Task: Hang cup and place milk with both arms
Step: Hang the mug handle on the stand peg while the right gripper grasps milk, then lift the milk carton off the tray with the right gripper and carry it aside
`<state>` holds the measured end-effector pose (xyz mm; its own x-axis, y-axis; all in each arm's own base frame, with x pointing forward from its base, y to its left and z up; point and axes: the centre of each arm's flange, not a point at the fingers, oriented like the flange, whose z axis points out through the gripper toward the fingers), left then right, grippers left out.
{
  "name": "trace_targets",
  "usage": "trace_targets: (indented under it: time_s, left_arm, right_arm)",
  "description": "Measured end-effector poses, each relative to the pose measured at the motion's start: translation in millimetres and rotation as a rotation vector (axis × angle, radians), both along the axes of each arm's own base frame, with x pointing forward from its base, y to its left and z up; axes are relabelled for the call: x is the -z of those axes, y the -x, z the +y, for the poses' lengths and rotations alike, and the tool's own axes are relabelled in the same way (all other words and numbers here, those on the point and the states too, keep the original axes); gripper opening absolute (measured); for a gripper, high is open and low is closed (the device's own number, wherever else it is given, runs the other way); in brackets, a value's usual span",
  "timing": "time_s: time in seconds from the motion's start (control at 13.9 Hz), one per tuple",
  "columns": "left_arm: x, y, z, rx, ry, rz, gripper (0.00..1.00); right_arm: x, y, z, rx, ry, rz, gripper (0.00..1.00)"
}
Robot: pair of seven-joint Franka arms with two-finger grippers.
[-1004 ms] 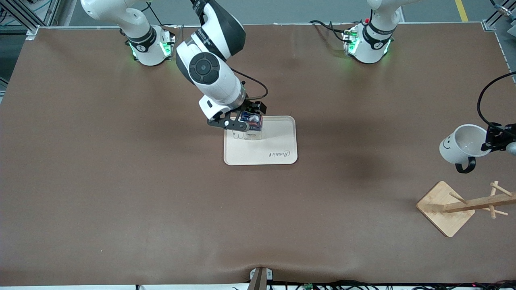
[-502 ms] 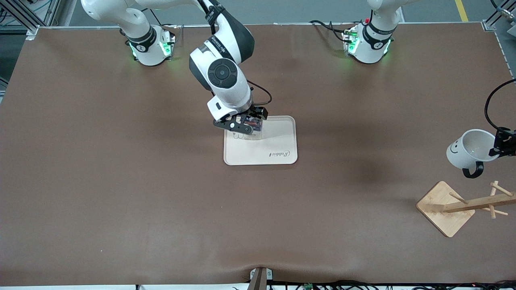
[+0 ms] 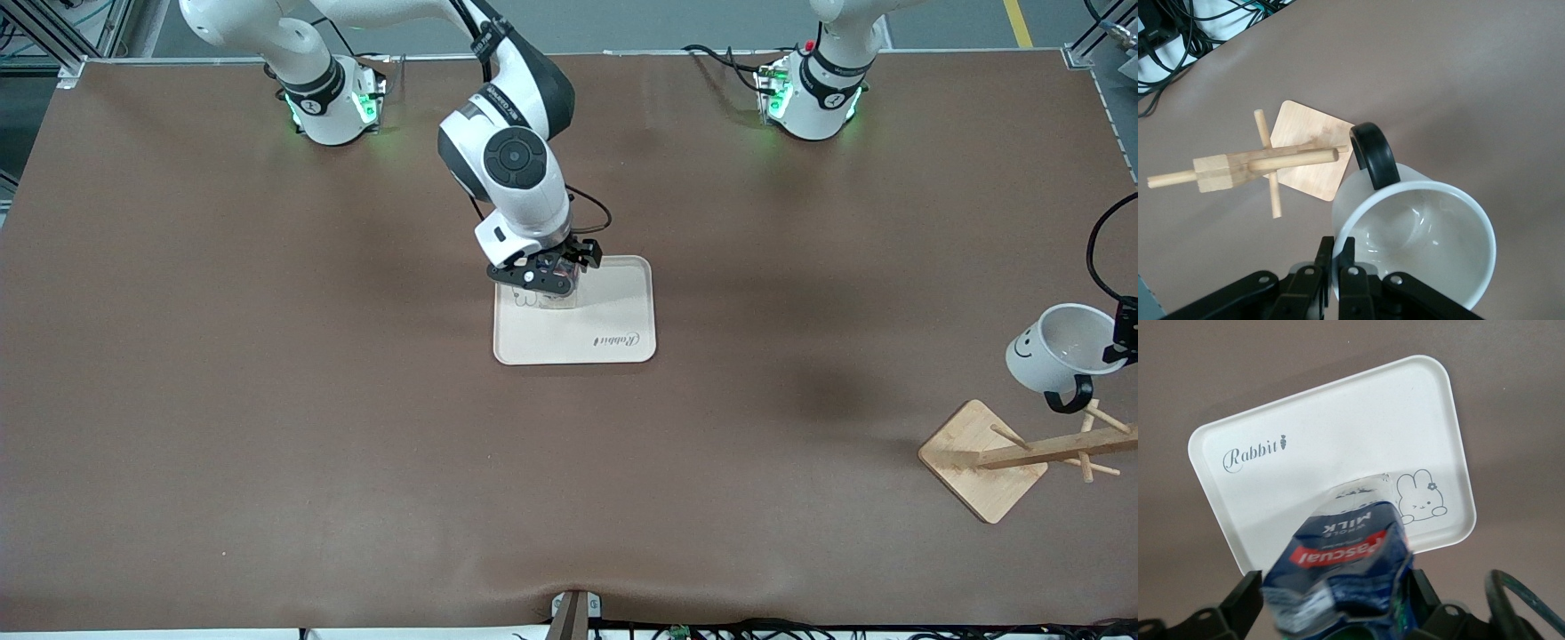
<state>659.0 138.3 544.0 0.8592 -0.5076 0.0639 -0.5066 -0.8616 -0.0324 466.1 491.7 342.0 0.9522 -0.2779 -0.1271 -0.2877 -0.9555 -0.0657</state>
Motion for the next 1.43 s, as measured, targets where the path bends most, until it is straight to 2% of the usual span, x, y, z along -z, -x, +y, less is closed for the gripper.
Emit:
trace_targets:
  time_s: [0.07,0.29,0.57,0.79,0.86,1.0,1.36,1.43]
  left_arm:
    - [2,-1,4,0.004,-0.002,-0.002,0.07]
    - [6,-3,8,0.003,-0.002,-0.007,0.07]
    - [6,-5,13,-0.003,-0.008,-0.027,0.07]
    - [9,-7,18,-0.008,-0.012,-0.035,0.07]
    - [10,-8,19,-0.002,-0.014,-0.036,0.07]
    - [12,-10,26,0.017,-0.020,-0.041,0.07]
    - [22,-13,41,0.023,-0.030,-0.041,0.07]
    - [25,-14,41,0.023,-0.029,-0.038,0.07]
  right_arm:
    - [1,1,1,0.030,0.006,0.001,0.92]
    - [-3,0,1,0.123,0.023,0.001,0.71]
    - [-9,-6,-3,0.202,0.038,-0.002,0.69]
    - [-40,-18,-12,0.220,0.073,0.037,0.51]
    - [-55,-25,-19,0.229,0.087,0.055,0.48]
    - [-81,-40,-42,0.257,0.110,0.087,0.48]
    - [-111,-77,-95,0.330,0.086,0.076,0.48]
    - [-115,-84,-111,0.343,0.094,0.089,0.48]
